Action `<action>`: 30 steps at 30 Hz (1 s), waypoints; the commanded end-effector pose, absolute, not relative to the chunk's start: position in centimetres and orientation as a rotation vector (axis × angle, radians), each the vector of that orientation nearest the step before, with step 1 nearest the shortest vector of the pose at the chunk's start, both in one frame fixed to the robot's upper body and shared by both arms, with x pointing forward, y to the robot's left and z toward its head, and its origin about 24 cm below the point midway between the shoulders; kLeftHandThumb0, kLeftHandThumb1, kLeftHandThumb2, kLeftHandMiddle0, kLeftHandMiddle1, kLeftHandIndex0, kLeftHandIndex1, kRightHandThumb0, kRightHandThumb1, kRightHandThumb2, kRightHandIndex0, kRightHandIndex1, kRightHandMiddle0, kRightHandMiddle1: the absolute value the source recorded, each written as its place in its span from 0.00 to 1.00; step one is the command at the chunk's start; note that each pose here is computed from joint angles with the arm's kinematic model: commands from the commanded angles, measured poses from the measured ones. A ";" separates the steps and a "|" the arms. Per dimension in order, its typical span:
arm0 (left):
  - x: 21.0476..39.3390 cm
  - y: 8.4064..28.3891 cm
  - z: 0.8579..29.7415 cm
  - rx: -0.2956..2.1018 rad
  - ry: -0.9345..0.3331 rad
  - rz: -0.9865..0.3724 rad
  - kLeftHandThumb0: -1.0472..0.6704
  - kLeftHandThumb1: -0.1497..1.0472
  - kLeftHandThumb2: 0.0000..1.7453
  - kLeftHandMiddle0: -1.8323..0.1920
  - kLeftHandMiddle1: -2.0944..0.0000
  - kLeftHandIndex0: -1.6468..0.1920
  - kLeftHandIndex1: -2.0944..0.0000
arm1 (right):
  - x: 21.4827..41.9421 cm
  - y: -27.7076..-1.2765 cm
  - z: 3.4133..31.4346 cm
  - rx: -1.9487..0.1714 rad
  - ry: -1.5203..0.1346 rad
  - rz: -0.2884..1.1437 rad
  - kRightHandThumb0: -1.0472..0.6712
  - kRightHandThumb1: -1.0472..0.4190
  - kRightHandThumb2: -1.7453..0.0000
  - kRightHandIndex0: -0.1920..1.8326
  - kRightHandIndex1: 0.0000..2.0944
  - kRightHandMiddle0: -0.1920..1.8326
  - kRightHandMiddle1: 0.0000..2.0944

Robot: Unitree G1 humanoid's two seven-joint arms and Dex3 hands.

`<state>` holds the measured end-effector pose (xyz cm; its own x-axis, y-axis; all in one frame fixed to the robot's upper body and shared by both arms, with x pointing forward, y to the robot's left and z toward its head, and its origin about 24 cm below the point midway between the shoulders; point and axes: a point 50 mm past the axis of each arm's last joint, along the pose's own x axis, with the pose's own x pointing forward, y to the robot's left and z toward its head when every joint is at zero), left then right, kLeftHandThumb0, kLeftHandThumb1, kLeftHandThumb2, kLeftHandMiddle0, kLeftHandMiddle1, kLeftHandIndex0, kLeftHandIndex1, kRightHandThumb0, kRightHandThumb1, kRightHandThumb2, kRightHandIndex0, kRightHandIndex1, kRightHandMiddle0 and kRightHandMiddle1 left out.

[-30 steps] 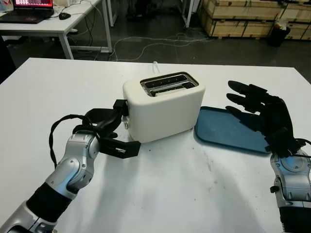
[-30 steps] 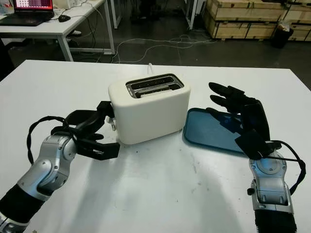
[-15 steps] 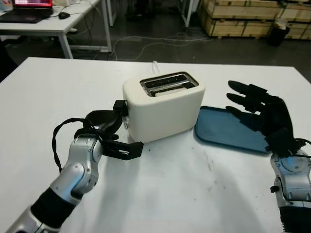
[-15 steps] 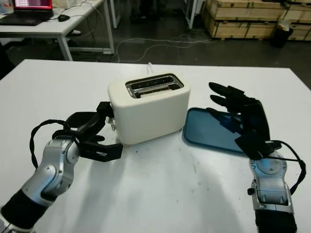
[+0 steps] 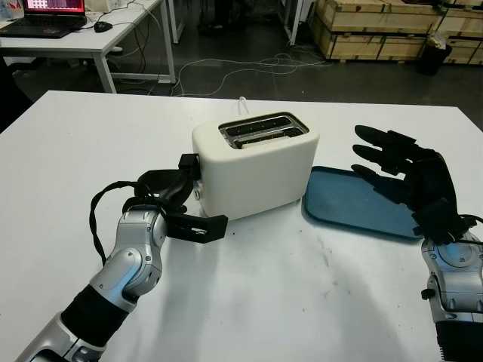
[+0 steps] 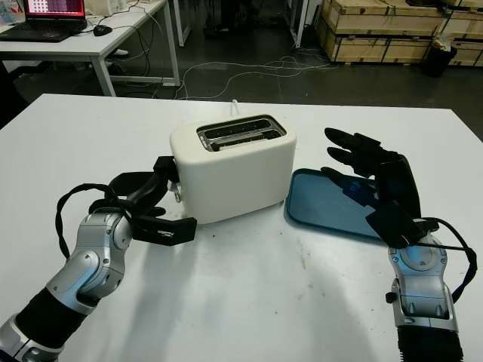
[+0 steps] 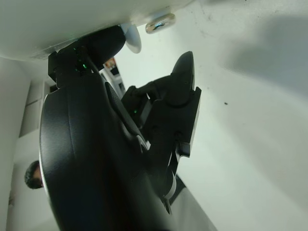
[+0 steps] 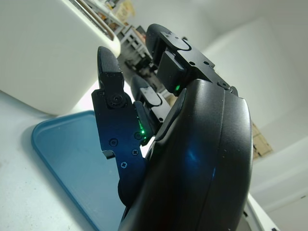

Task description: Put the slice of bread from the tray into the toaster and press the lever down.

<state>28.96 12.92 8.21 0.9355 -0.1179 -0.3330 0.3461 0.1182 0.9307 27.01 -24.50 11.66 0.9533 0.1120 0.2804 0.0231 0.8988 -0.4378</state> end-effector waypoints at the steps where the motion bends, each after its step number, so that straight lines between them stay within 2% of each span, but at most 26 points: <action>1: 25.7 11.6 0.7 1.328 0.477 -0.698 0.55 0.89 0.14 0.57 0.58 0.37 0.85 | 27.1 -24.6 11.9 -0.467 -0.320 0.048 0.42 0.09 0.94 0.48 0.00 0.44 0.00; 6: 26.4 11.4 1.5 1.360 0.480 -0.697 0.54 0.88 0.10 0.55 0.54 0.37 0.85 | 27.1 -24.6 11.9 -0.477 -0.318 0.051 0.42 0.09 0.93 0.48 0.00 0.44 0.00; 8: 26.6 11.4 2.5 1.378 0.437 -0.657 0.53 0.89 0.09 0.54 0.54 0.38 0.85 | 27.1 -24.6 12.0 -0.474 -0.324 0.053 0.42 0.09 0.94 0.48 0.00 0.44 0.00; 10: 26.5 11.5 3.4 1.364 0.378 -0.617 0.55 0.89 0.07 0.47 0.37 0.36 0.71 | 27.1 -24.5 12.0 -0.467 -0.324 0.053 0.42 0.09 0.94 0.48 0.00 0.44 0.00; 12: 26.4 11.6 4.3 1.369 0.344 -0.618 0.56 0.89 0.07 0.44 0.29 0.40 0.52 | 27.2 -24.5 11.9 -0.465 -0.325 0.055 0.43 0.09 0.94 0.48 0.00 0.44 0.00; 14: 26.3 11.5 4.7 1.361 0.316 -0.616 0.56 0.88 0.06 0.44 0.30 0.43 0.49 | 27.2 -24.5 11.9 -0.466 -0.328 0.056 0.43 0.09 0.94 0.48 0.00 0.45 0.00; 16: 26.3 11.3 4.8 1.340 0.334 -0.625 0.56 0.89 0.05 0.48 0.34 0.45 0.47 | 27.2 -24.5 11.9 -0.469 -0.328 0.055 0.42 0.09 0.94 0.48 0.00 0.45 0.00; 19: 26.1 11.2 4.6 1.317 0.353 -0.651 0.56 0.89 0.07 0.50 0.48 0.46 0.59 | 27.1 -24.5 12.0 -0.468 -0.325 0.054 0.42 0.09 0.94 0.48 0.00 0.45 0.00; 21: 26.1 11.3 4.5 1.313 0.343 -0.643 0.55 0.89 0.08 0.46 0.49 0.42 0.62 | 27.1 -24.4 12.0 -0.474 -0.325 0.054 0.43 0.09 0.94 0.48 0.00 0.45 0.00; 23: 26.2 11.4 4.6 1.307 0.301 -0.619 0.55 0.88 0.10 0.44 0.33 0.40 0.48 | 27.1 -24.4 11.9 -0.477 -0.328 0.056 0.43 0.09 0.94 0.48 0.00 0.44 0.00; 24: 26.2 11.6 4.8 1.283 0.257 -0.601 0.55 0.87 0.11 0.43 0.29 0.40 0.41 | 27.2 -24.4 11.9 -0.479 -0.327 0.056 0.43 0.09 0.94 0.48 0.00 0.44 0.00; 25: 26.2 11.7 5.3 1.266 0.212 -0.590 0.55 0.84 0.14 0.46 0.24 0.45 0.32 | 27.2 -24.4 11.9 -0.474 -0.325 0.055 0.43 0.09 0.94 0.48 0.00 0.44 0.00; 26: 26.3 11.9 5.8 1.251 0.153 -0.577 0.54 0.81 0.18 0.52 0.27 0.50 0.35 | 27.2 -24.4 11.8 -0.469 -0.324 0.054 0.43 0.09 0.94 0.48 0.00 0.44 0.00; 28: 26.4 12.4 7.0 1.203 0.062 -0.534 0.51 0.74 0.30 0.55 0.38 0.53 0.51 | 27.2 -24.4 11.7 -0.470 -0.323 0.052 0.42 0.09 0.94 0.48 0.00 0.44 0.00; 30: 26.5 13.1 8.0 1.104 -0.006 -0.459 0.48 0.72 0.33 0.57 0.40 0.55 0.57 | 27.3 -24.4 11.7 -0.466 -0.320 0.050 0.42 0.09 0.94 0.47 0.00 0.44 0.00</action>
